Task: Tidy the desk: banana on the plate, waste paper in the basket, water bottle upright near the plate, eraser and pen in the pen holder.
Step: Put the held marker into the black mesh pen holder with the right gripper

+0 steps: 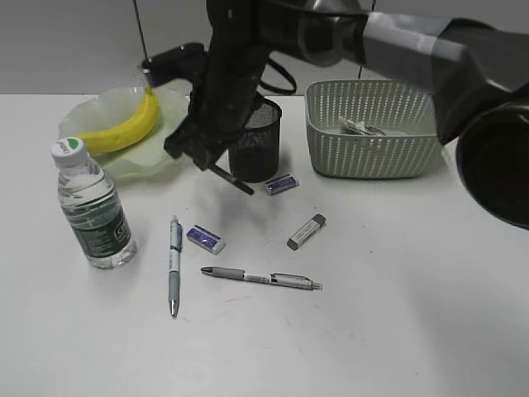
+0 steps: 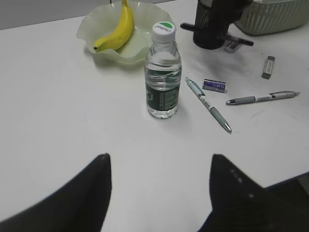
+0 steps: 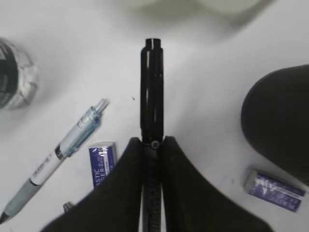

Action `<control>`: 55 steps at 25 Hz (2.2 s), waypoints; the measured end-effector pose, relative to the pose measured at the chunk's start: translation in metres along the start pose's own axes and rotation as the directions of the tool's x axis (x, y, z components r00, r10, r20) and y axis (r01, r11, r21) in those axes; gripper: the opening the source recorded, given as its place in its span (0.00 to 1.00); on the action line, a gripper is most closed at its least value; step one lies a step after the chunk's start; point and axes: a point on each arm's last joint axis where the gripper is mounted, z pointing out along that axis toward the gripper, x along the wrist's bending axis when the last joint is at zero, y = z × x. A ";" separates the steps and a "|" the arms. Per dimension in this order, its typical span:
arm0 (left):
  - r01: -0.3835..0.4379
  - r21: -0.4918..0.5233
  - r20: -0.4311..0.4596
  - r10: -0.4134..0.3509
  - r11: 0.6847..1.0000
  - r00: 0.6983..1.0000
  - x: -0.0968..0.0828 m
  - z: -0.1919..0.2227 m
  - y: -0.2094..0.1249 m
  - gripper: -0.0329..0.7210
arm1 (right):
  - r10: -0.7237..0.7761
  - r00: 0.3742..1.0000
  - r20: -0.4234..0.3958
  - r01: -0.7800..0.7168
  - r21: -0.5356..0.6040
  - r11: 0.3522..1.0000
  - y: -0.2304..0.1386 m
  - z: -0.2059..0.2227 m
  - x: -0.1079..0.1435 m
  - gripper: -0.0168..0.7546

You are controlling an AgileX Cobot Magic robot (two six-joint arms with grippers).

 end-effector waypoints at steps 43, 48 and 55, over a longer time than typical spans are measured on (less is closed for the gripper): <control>0.000 0.000 -0.001 0.000 1.000 1.000 0.000 0.000 0.000 0.67 | 0.396 0.915 0.081 -0.241 -0.677 0.695 -0.008 -0.005 -0.099 0.14; 0.000 0.000 -0.001 0.000 1.000 1.000 0.000 0.000 0.000 0.67 | 0.407 0.910 0.084 -0.234 -0.704 0.670 -0.017 0.005 -0.099 0.14; 0.000 0.000 -0.001 0.000 1.000 1.000 0.000 0.000 0.000 0.67 | 0.400 0.912 0.095 -0.207 -0.734 0.647 -0.018 -0.002 -0.098 0.14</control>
